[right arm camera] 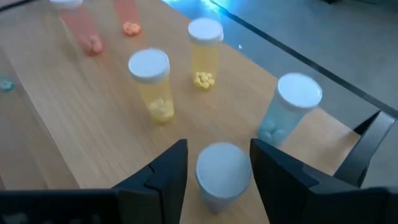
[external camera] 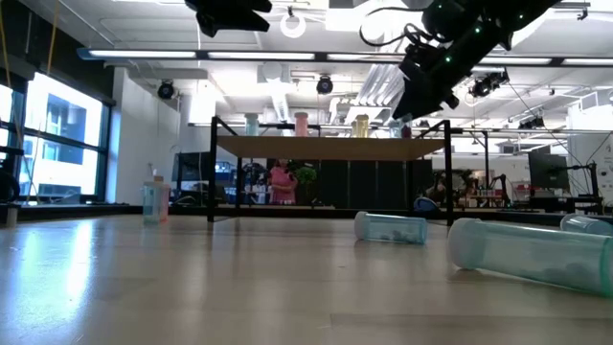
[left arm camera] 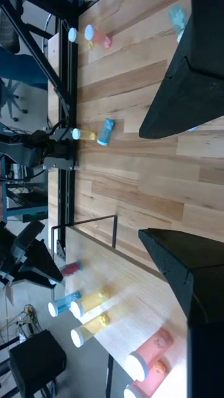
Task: Pick and place medicine bottles onto shelf by color
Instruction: Align the blue pill bottle with the blue bottle on the shelf, then align the green pill bottle with the green bottle on the shelf
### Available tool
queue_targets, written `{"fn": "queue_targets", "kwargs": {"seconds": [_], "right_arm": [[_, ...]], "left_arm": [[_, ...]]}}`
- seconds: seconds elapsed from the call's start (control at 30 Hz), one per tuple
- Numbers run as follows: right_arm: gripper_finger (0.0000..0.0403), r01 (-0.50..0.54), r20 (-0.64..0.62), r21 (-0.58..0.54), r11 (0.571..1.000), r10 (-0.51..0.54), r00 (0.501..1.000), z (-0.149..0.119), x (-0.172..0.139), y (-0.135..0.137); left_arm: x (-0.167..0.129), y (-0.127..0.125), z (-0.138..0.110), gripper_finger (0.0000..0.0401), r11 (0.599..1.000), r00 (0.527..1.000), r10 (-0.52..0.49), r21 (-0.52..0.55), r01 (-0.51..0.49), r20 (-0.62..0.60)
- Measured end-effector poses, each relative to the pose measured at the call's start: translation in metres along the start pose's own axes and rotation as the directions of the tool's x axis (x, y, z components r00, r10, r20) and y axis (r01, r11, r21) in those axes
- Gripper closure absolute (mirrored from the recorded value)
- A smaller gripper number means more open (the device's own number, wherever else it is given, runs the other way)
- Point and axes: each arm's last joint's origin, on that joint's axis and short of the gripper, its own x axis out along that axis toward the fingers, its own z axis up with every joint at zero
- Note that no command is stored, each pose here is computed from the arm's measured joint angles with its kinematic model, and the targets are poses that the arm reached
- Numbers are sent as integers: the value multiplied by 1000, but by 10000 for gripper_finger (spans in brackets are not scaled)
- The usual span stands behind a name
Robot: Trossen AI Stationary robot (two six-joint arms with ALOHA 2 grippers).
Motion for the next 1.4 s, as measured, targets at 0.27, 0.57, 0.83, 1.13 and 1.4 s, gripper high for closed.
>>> {"fn": "queue_targets", "kwargs": {"seconds": [0.27,0.57,0.83,1.13,1.4], "right_arm": [[238,-24,43,1,1000,24,999,4,-5,0],[237,-29,132,6,1000,28,991,12,-29,-1],[237,-119,172,-16,993,120,978,12,-53,7],[237,-238,210,-93,967,252,945,10,-77,33],[237,-278,204,-131,952,300,932,8,-82,47]], "left_arm": [[0,0,-1,162,1000,1000,7,5,-7,-12],[0,2,-9,162,999,995,49,-9,-50,-86],[-2,2,-21,162,998,976,54,-29,-61,-210],[-9,6,-42,162,987,906,130,-36,-158,-404],[-13,8,-85,162,940,786,214,-96,-327,-580]]}}
